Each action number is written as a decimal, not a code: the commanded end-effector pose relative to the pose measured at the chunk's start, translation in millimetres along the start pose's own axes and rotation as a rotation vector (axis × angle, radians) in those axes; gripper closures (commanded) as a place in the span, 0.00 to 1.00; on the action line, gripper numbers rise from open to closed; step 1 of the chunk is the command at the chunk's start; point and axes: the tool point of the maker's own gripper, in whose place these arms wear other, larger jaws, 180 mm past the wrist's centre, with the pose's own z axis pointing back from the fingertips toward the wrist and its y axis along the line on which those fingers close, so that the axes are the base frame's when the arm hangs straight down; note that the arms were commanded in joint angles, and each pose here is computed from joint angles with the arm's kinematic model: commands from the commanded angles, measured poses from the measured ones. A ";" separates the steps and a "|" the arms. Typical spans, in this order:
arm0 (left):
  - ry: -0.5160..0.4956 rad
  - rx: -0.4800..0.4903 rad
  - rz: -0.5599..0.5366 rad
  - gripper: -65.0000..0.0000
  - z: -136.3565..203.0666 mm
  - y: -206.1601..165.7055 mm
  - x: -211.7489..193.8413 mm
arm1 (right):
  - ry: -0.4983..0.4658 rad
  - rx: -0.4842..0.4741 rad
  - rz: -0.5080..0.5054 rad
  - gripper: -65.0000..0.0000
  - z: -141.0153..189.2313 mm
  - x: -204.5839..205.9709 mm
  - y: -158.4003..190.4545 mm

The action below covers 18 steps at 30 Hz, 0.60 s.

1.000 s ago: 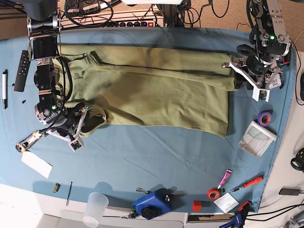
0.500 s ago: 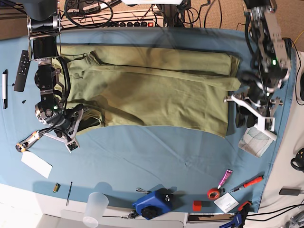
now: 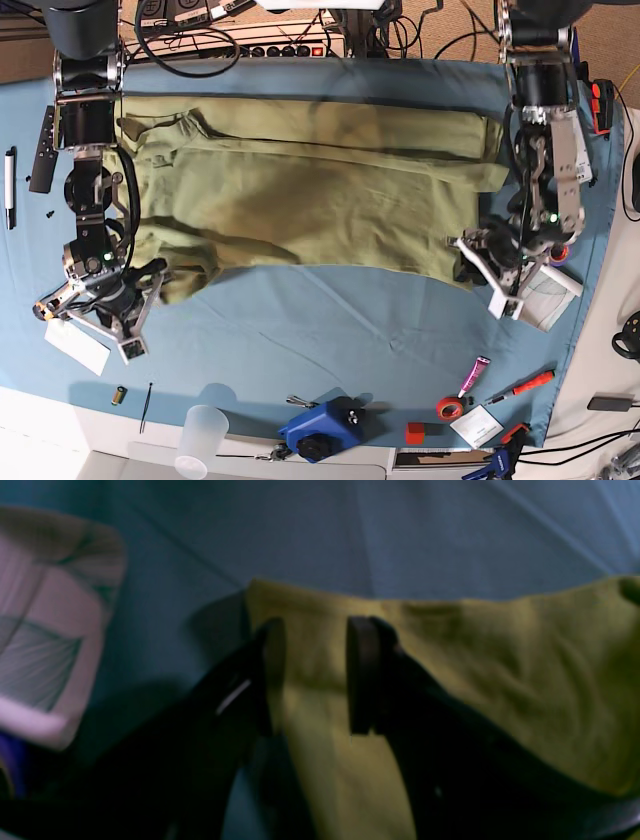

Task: Layout the t-shirt on the table in an organized manner, then fold the t-shirt properly
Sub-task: 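Hold the hem corners with both grippers, adjusting the grip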

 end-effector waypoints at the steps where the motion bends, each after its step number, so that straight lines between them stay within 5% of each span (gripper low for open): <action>1: -0.053 0.011 -0.008 0.71 1.6 5.3 23.2 | -0.051 -0.045 -0.011 1.00 5.6 17.5 -19.2; 8: -0.045 0.043 -0.025 0.71 -2.8 14.6 30.7 | -0.025 -0.131 -0.007 1.00 6.8 11.6 -35.5; 18: -0.021 0.043 -0.022 0.71 -3.1 14.7 24.1 | -0.018 -0.093 -0.044 1.00 6.4 8.6 -31.1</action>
